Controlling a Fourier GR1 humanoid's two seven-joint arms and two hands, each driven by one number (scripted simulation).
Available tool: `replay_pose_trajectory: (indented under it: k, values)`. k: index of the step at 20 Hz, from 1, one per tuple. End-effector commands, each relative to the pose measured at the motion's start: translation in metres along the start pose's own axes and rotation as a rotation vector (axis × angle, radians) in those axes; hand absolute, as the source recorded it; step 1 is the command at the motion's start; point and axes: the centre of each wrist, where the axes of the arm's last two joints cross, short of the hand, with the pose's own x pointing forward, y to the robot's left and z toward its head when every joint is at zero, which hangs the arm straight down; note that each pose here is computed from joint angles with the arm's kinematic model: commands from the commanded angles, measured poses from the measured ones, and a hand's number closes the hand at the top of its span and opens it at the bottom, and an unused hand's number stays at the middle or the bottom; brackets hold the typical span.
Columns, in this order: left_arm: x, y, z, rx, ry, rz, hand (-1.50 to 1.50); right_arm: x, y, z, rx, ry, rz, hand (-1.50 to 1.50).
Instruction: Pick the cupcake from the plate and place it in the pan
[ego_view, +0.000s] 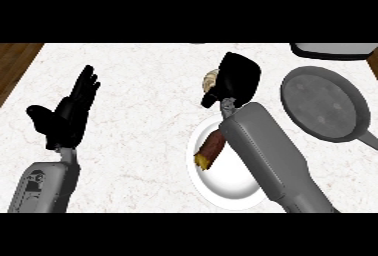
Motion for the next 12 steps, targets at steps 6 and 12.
replay_pose_trajectory:
  k: [6,12]
  values:
    - [-0.005,0.007,0.002,0.025,0.006,-0.001,0.0,0.029,-0.026,-0.011,-0.265,0.154,-0.177,1.5]
    - [-0.005,0.011,0.008,0.051,0.008,-0.011,0.0,-0.023,-0.052,-0.054,-0.378,0.189,-0.378,1.5]
